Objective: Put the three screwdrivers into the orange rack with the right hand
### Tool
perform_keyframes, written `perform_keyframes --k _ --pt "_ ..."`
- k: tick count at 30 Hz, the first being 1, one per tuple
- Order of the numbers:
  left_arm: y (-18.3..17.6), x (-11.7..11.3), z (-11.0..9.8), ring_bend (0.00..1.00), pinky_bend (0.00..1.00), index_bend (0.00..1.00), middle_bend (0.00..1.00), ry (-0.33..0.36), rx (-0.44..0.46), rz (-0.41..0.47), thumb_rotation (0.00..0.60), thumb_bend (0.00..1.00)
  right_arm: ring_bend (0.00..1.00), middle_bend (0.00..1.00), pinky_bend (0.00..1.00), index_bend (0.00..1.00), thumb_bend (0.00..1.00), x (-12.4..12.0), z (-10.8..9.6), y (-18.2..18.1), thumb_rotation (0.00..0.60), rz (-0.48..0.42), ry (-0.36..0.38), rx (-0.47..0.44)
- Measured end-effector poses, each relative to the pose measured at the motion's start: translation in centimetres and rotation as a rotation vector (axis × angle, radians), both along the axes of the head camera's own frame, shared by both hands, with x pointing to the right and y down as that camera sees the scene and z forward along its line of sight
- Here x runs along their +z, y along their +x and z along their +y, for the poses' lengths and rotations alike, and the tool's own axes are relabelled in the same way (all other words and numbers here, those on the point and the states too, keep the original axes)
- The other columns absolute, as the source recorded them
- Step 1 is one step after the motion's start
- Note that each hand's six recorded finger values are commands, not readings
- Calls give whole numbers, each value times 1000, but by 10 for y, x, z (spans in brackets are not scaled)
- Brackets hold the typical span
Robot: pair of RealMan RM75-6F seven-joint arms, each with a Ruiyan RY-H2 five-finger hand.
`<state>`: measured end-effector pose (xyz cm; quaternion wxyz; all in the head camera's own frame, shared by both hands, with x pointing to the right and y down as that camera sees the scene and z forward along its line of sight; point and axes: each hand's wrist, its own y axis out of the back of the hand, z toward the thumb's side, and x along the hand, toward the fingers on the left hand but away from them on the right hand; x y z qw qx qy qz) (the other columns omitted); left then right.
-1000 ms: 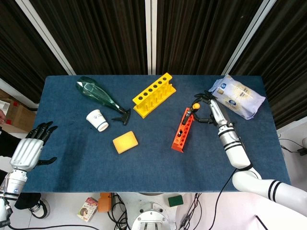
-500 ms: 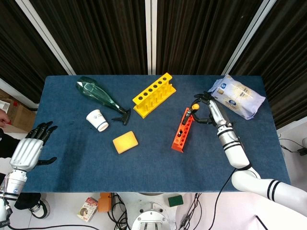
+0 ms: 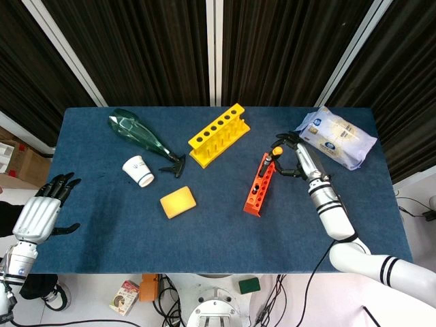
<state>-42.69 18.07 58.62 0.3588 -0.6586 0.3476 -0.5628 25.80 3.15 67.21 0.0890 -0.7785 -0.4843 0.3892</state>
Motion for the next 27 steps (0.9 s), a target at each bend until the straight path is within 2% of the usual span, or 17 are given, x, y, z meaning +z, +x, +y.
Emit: perform_keyframes --k 10,15,22,27 --pt "0 0 0 31 199 123 27 0 -1 -1 600 35 0 105 0 219 387 0 2 -1 600 -16 -2 -7" --pt "0 0 0 31 199 122 27 1 0 -1 600 35 0 78 0 140 343 -8 2 -1 600 -45 25 -8" --pt "1 0 1 31 199 122 27 1 2 -1 600 35 0 59 0 118 329 -31 0 -3 600 -57 140 -52" --pt "1 0 0 31 200 123 27 1 3 -1 600 35 0 47 0 164 322 -53 -1 -7 600 12 240 -164"
